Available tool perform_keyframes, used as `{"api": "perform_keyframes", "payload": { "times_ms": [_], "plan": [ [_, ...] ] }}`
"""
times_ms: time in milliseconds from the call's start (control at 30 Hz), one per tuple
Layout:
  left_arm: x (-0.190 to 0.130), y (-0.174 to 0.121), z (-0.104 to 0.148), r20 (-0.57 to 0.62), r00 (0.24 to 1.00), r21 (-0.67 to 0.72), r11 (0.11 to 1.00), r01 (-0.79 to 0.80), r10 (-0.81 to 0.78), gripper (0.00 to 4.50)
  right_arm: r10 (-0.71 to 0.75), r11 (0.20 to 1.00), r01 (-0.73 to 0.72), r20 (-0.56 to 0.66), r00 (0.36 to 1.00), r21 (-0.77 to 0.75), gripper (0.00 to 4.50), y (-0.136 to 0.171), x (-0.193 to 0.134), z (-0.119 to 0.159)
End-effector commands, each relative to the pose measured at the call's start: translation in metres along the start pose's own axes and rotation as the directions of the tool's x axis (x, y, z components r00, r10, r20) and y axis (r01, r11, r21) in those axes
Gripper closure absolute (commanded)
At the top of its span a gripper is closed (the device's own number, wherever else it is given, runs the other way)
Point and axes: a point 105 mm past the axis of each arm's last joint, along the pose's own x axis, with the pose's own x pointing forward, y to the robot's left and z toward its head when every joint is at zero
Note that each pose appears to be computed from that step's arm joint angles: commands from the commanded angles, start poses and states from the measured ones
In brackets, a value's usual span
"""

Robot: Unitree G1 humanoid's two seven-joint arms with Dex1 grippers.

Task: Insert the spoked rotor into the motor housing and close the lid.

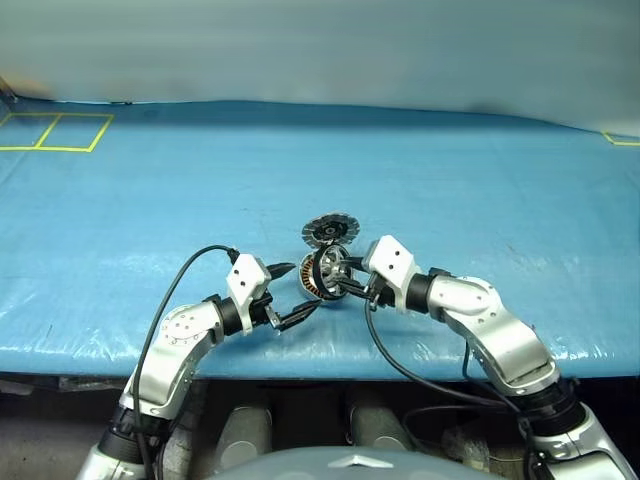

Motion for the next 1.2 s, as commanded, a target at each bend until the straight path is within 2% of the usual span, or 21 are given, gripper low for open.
{"api": "perform_keyframes", "payload": {
  "times_ms": [33,167,433,500,600,867,1033,1200],
  "plan": [
    [-0.001,0.002,0.005,0.029,1.0,0.02,1.0,0.002,-0.002,0.0,0.022,1.0,-0.022,-0.041,0.999,0.002,2.43,0.003,0.001,-0.011],
    [-0.003,0.003,0.002,0.027,1.0,0.016,1.0,-0.001,0.0,0.0,0.011,1.0,-0.01,-0.019,1.0,0.027,1.23,0.0,0.001,-0.006],
    [-0.016,0.018,-0.017,0.004,1.0,0.001,1.0,-0.022,0.022,0.0,-0.019,0.997,0.013,0.078,0.997,0.076,1.23,-0.005,-0.003,0.011],
    [-0.019,0.021,-0.02,0.003,1.0,0.002,1.0,-0.026,0.025,0.0,-0.016,0.993,-0.001,0.135,0.991,0.121,1.23,-0.004,-0.005,0.02],
    [-0.021,0.023,-0.022,0.005,1.0,0.001,1.0,-0.028,0.028,0.0,-0.007,0.992,-0.014,0.16,0.987,0.126,1.86,-0.001,-0.005,0.023],
    [-0.021,0.026,-0.027,0.013,0.999,-0.001,0.999,-0.032,0.032,0.0,-0.053,0.977,0.017,0.165,0.985,0.213,4.48,0.006,0.011,0.013],
    [-0.019,0.026,-0.027,0.018,1.0,0.008,1.0,-0.026,0.026,0.0,-0.06,0.961,0.021,0.132,0.989,0.277,4.48,0.007,0.025,0.0],
    [-0.015,0.03,-0.025,0.022,0.998,0.011,0.998,-0.063,0.063,0.0,-0.066,0.961,0.038,0.093,0.994,0.273,4.48,0.008,0.033,-0.012]
  ]
}}
